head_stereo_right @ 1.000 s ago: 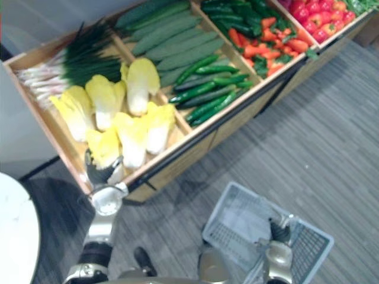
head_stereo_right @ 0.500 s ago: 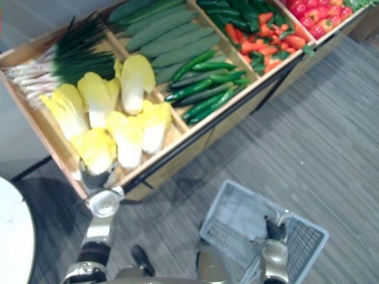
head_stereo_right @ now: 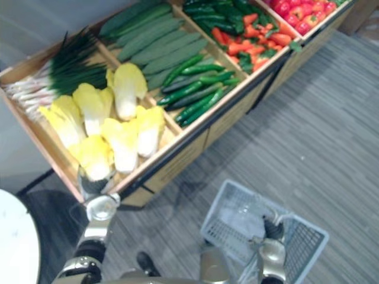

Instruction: Pick vegetable in the basket

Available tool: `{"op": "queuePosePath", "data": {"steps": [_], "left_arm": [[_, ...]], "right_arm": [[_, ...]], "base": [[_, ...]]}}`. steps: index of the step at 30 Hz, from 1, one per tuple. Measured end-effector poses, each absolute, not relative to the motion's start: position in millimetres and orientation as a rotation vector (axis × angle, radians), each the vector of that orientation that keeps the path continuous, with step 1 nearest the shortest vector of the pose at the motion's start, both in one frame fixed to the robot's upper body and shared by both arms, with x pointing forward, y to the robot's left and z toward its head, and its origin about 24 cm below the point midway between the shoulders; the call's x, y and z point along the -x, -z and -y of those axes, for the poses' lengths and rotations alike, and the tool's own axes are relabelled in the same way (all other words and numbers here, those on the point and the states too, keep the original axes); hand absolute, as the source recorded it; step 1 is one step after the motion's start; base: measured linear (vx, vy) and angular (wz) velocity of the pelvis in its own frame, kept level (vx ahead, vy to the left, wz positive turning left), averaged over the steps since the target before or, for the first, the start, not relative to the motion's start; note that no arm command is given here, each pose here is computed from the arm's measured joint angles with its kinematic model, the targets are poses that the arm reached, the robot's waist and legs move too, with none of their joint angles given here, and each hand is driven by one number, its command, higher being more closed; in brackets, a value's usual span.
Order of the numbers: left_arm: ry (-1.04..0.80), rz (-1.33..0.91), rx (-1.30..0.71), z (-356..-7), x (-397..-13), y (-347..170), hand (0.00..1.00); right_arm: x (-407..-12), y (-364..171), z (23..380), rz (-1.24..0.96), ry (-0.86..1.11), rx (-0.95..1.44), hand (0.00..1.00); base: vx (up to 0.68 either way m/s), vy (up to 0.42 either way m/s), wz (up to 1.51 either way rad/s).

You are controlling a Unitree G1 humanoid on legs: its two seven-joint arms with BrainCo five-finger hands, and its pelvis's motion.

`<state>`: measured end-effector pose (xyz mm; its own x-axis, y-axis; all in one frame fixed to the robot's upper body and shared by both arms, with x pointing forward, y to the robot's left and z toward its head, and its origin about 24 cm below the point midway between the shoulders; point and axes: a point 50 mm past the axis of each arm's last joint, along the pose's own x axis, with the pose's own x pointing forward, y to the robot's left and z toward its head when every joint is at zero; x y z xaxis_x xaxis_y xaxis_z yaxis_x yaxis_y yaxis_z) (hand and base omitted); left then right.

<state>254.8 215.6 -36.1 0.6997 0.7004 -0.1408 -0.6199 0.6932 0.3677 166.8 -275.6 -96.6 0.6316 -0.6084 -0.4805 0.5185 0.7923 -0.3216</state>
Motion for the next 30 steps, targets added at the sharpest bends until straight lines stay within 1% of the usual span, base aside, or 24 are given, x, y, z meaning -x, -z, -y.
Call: {"op": "queuePosePath", "data": {"steps": [8, 15, 18, 23, 26, 30], "left_arm": [[-0.767, -0.329, -0.297, -226, -261, 38, 1.0], [-0.795, -0.367, -0.263, -233, -259, 42, 1.0], [-0.816, -0.381, -0.204, -233, -260, 43, 1.0], [-0.814, -0.377, -0.129, -225, -262, 42, 1.0], [-0.795, -0.386, -0.089, -214, -260, 44, 1.0], [-0.75, -0.382, -0.09, -205, -257, 46, 1.0]], "right_arm": [[-172, 95, 277, -0.61, 0.601, 0.182, 1.0], [-175, 96, 276, -0.615, 0.565, 0.202, 1.0], [-174, 96, 276, -0.623, 0.564, 0.203, 1.0], [-169, 99, 276, -0.641, 0.563, 0.219, 1.0], [-164, 101, 278, -0.653, 0.573, 0.215, 1.0], [-160, 103, 279, -0.668, 0.593, 0.201, 1.0]], "base": [[-0.02, -0.043, -0.08], [0.0, -0.05, -0.05], [0.01, -0.046, 0.13], [-0.01, -0.027, 0.18], [-0.02, -0.03, 0.22], [-0.02, -0.029, 0.13]]}}
